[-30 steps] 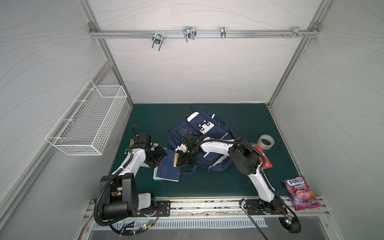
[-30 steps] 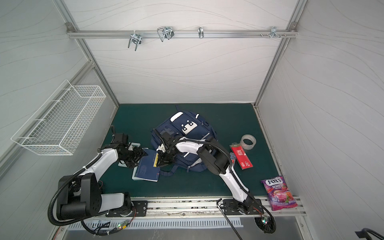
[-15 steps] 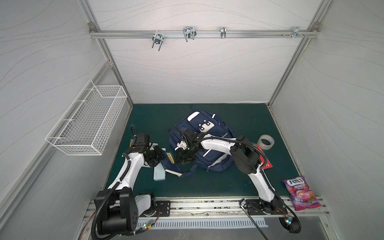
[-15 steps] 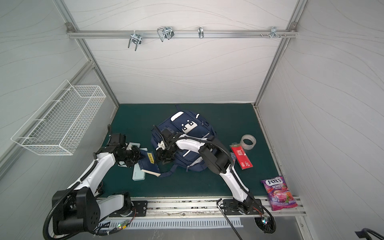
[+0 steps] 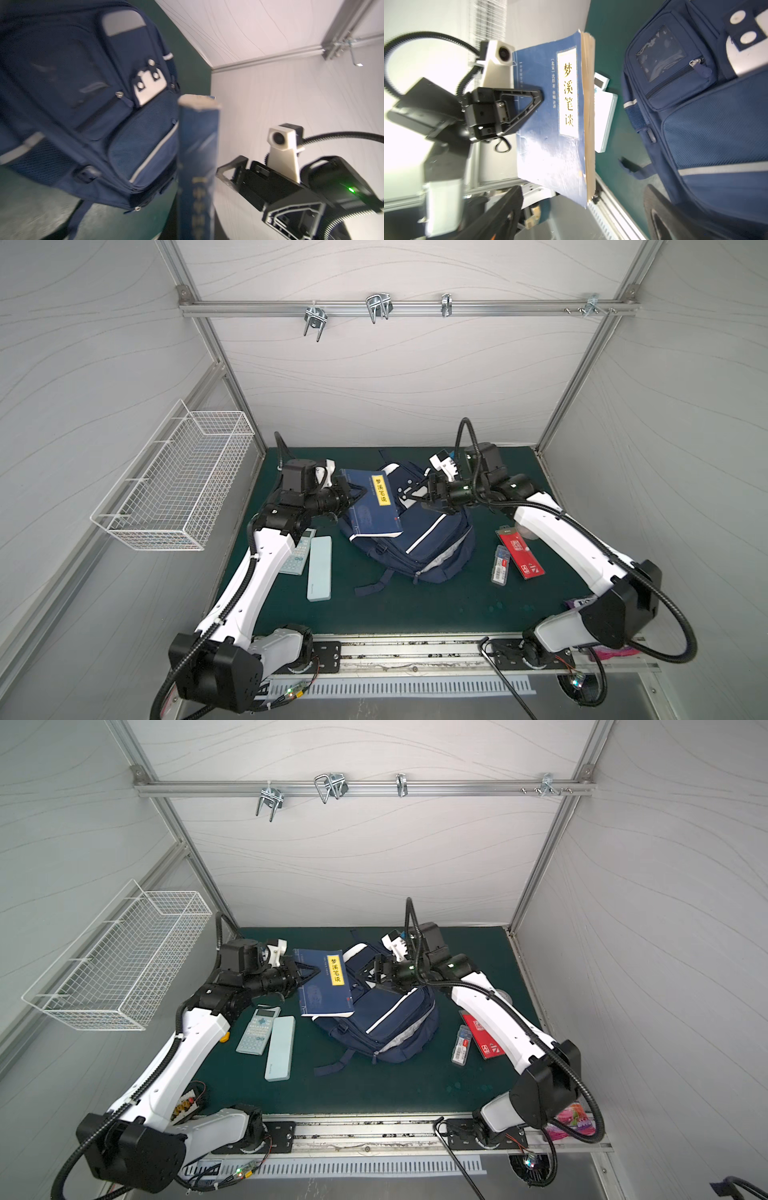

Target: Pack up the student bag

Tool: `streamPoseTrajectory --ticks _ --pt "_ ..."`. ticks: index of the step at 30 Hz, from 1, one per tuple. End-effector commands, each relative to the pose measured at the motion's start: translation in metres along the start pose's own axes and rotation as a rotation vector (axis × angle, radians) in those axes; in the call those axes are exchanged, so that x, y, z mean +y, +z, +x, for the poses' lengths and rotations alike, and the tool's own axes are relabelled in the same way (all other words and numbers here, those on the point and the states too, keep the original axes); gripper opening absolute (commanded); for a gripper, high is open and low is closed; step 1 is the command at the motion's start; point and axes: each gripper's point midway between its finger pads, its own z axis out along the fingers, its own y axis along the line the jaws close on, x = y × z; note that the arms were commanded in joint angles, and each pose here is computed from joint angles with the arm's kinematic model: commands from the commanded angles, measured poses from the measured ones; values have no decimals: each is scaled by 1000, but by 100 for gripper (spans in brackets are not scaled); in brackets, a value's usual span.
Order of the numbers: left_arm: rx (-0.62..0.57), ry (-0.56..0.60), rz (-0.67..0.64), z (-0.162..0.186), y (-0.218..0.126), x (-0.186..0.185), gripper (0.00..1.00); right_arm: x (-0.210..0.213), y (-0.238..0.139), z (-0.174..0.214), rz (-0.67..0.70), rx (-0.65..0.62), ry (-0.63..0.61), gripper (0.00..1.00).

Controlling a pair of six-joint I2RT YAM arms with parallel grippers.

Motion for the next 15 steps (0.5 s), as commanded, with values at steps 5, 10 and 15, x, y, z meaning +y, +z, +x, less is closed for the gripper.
streamPoseTrajectory --ticks 5,10,15 --pt "179 117 414 28 12 -110 0 8 -28 12 -54 -22 -1 94" --pt "290 193 559 60 12 -145 0 2 -44 10 -90 -60 34 89" --pt "370 231 649 81 15 -165 0 15 -55 8 -150 -89 27 75"
